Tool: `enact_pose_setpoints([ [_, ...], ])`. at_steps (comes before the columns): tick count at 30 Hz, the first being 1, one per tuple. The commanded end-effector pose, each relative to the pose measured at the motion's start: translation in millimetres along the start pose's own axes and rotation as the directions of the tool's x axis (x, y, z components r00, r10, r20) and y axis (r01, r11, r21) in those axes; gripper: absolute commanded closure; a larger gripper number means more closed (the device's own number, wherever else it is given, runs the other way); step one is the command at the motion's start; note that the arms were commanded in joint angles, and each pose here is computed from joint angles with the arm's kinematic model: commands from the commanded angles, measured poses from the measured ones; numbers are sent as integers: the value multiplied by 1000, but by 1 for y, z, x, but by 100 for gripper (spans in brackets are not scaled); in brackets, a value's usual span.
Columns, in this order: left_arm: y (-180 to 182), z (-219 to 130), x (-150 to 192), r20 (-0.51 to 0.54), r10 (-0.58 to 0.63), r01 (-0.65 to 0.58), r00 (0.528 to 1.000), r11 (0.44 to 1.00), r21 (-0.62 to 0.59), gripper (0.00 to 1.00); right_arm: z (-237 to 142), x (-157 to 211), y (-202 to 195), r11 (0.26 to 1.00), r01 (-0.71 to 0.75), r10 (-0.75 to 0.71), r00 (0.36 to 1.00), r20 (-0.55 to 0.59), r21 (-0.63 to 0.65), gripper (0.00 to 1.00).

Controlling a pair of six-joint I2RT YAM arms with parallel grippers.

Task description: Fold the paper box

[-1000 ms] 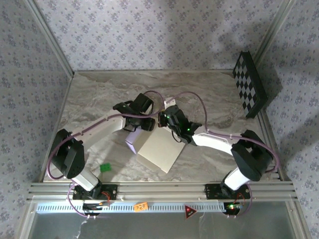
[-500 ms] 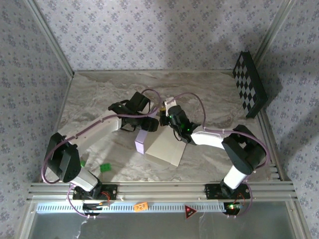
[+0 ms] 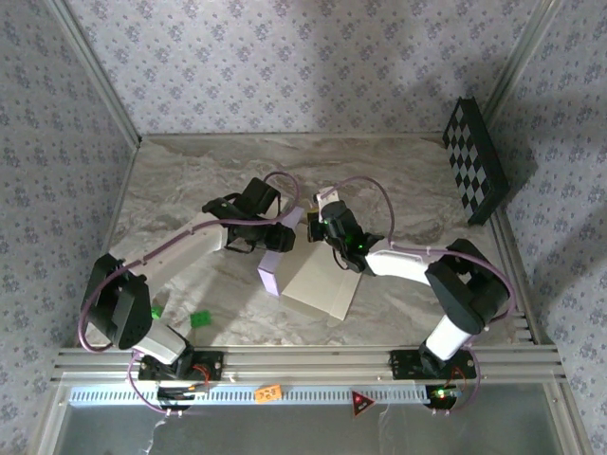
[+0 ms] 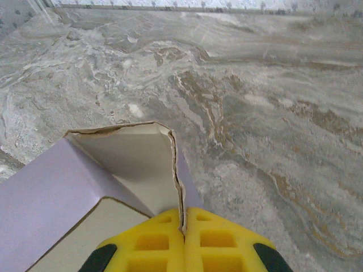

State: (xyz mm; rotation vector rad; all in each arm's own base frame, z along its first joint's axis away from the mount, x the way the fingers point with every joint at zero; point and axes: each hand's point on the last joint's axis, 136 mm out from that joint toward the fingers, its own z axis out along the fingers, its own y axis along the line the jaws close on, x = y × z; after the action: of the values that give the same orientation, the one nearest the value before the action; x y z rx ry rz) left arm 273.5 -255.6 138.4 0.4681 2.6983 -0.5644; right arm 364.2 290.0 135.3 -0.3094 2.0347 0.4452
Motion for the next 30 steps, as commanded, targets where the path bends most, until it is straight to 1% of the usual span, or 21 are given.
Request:
enact_pose_setpoints([
  [1, 1, 12, 7, -45, -36, 36, 998, 999, 11, 54, -12, -13, 9, 995, -104, 104, 995, 11, -7, 100],
  [7, 4, 19, 8, -60, -50, 50, 997, 999, -1, 56, -25, -12, 18, 985, -174, 174, 985, 10, 17, 100],
  [12, 3, 20, 8, -61, -53, 53, 997, 999, 0, 56, -30, -1, 15, 976, -206, 206, 978, 15, 75, 100],
  [15, 3, 21, 9, -61, -57, 58, 996, 998, 0, 56, -30, 6, 18, 970, -234, 233, 972, 25, 71, 100],
  [18, 3, 22, 8, -60, -62, 62, 996, 998, 1, 56, -32, 9, 24, 972, -221, 219, 975, 35, 78, 100],
  [22, 2, 23, 8, -59, -67, 67, 996, 998, 1, 56, -35, 11, 28, 965, -249, 246, 968, 46, 77, 100],
  [25, 2, 22, 8, -56, -70, 70, 996, 998, 2, 56, -33, 23, 26, 964, -249, 246, 968, 39, 92, 100],
  [28, 1, 19, 6, -46, -76, 76, 996, 997, 4, 56, -29, 46, 19, 961, -245, 244, 970, 21, 126, 100],
  [30, 1, 16, 5, -37, -78, 78, 996, 997, 0, 54, -26, 59, 15, 960, -243, 245, 970, 7, 141, 100],
])
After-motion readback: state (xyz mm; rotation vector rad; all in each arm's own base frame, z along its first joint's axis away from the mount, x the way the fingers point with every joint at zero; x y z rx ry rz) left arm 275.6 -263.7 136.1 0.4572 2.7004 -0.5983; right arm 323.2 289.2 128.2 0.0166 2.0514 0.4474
